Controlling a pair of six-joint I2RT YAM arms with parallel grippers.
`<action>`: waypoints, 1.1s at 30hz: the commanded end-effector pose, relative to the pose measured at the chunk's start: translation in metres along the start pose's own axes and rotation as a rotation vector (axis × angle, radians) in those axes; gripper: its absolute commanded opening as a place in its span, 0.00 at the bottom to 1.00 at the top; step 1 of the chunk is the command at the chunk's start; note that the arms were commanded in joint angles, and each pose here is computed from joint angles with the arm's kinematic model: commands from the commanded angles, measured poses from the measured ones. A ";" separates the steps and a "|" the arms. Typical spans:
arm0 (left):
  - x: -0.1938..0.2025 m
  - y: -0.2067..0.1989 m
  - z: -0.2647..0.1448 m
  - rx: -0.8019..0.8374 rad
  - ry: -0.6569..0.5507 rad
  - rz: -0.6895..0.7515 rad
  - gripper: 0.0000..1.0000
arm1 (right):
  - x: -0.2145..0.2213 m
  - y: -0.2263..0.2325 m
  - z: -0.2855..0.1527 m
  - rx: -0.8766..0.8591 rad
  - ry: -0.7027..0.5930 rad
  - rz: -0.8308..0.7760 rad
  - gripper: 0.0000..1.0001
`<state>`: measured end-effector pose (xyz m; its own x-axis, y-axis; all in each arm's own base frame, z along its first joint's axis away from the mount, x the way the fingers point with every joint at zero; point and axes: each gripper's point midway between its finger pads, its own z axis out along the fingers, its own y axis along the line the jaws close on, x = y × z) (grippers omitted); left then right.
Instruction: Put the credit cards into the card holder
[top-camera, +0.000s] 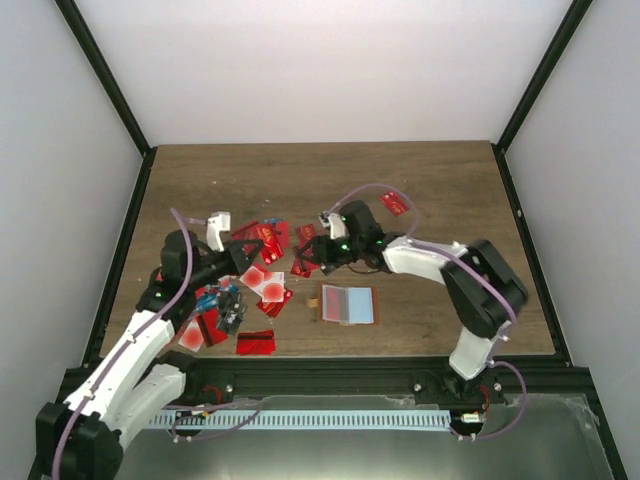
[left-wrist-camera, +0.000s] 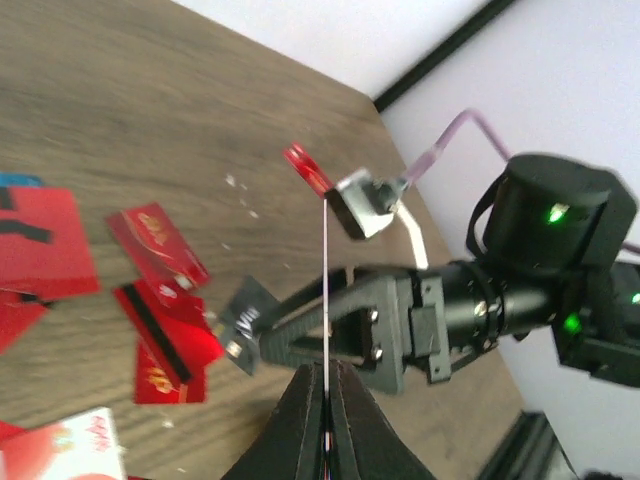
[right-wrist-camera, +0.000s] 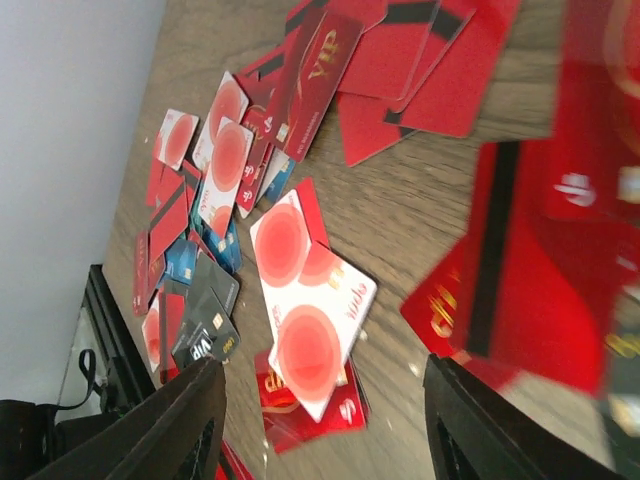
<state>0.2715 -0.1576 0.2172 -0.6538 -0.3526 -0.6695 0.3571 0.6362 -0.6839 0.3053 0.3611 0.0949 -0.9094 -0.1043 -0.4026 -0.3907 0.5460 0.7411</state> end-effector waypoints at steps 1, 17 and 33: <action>0.026 -0.027 0.009 0.030 0.096 -0.038 0.04 | 0.003 -0.031 -0.056 0.236 -0.119 0.035 0.57; 0.160 -0.111 0.096 0.086 0.457 -0.054 0.04 | 0.112 -0.113 -0.173 0.612 -0.389 0.387 0.57; 0.185 -0.049 0.130 -0.118 0.403 -0.080 0.04 | 0.137 -0.126 -0.147 0.523 -0.331 0.416 0.53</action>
<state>0.2093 -0.3451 0.0899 -0.9114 -0.0907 -0.4015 0.2365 0.6829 -0.6912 0.2087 0.1541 0.0310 -0.8404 0.4061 -0.3589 0.1678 0.8247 0.5402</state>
